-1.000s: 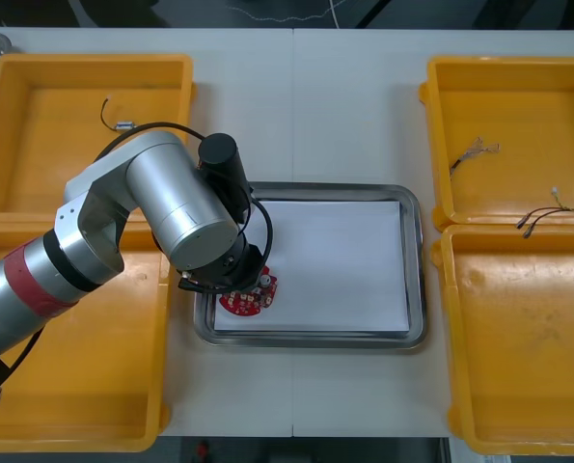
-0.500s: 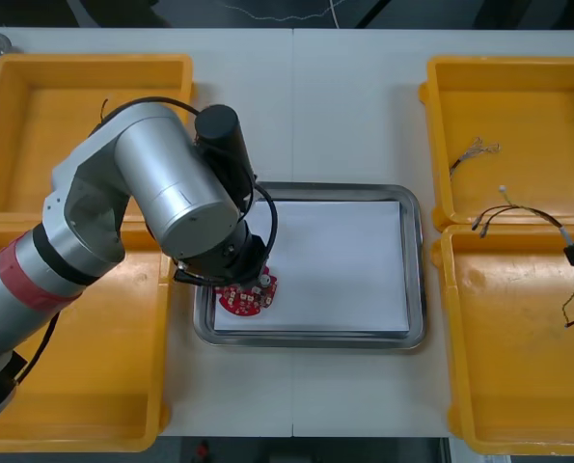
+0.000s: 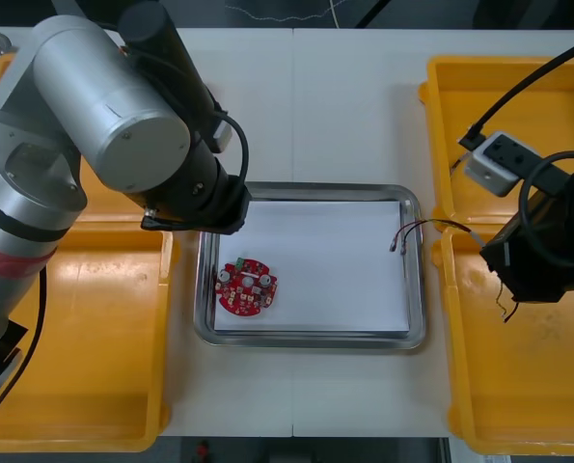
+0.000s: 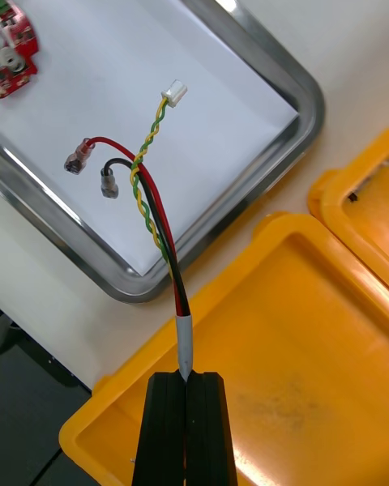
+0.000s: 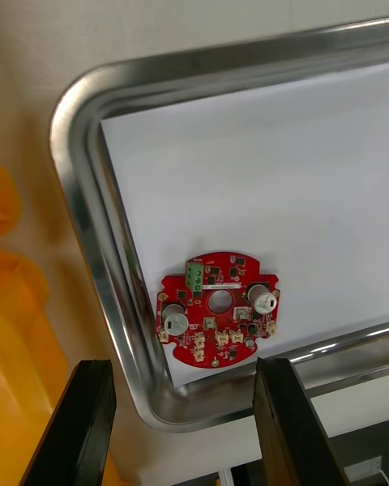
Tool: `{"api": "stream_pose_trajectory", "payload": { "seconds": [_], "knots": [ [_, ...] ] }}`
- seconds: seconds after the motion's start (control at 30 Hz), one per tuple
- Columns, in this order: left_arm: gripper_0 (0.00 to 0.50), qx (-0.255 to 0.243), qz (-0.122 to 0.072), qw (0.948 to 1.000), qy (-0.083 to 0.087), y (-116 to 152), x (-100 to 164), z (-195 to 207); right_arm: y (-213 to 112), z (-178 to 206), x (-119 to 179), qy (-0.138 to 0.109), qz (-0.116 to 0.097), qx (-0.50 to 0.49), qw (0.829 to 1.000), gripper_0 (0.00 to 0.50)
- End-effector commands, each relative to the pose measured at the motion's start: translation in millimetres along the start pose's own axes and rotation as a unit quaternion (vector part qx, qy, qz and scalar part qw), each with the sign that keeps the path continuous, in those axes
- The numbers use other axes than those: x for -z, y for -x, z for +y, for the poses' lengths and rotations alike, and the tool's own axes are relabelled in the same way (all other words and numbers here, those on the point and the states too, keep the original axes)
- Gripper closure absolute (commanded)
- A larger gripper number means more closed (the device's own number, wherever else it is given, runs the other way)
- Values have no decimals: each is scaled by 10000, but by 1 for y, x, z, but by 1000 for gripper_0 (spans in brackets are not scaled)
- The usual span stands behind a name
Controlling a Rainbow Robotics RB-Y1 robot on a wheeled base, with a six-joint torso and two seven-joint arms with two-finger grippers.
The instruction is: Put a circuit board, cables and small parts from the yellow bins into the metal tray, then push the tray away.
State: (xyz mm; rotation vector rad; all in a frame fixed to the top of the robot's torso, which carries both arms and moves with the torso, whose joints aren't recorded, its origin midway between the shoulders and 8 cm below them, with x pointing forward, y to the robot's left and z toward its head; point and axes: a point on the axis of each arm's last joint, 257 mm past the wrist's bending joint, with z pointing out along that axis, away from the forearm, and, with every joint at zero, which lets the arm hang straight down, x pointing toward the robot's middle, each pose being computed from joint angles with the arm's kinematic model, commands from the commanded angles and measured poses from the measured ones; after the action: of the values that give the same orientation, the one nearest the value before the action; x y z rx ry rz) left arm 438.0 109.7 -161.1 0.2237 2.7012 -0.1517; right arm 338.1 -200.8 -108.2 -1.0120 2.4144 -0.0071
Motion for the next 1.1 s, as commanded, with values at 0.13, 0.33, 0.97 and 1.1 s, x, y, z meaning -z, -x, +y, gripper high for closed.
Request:
{"api": "stream_pose_trajectory", "payload": {
  "seconds": [0.13,0.33,0.97,1.1],
  "knots": [
    [0,696,-570,9958,168,42,44,46,28,29,-15,-30,57,1287,9917,500],
    [0,818,-611,9942,338,54,53,84,55,53,-34,8,-54,1888,9820,500],
    [0,802,-591,9936,537,79,54,166,30,75,-93,9,655,3718,9260,500],
    [0,935,-763,9917,452,96,52,175,34,85,-104,7,584,3813,9226,500]
  ]
}}
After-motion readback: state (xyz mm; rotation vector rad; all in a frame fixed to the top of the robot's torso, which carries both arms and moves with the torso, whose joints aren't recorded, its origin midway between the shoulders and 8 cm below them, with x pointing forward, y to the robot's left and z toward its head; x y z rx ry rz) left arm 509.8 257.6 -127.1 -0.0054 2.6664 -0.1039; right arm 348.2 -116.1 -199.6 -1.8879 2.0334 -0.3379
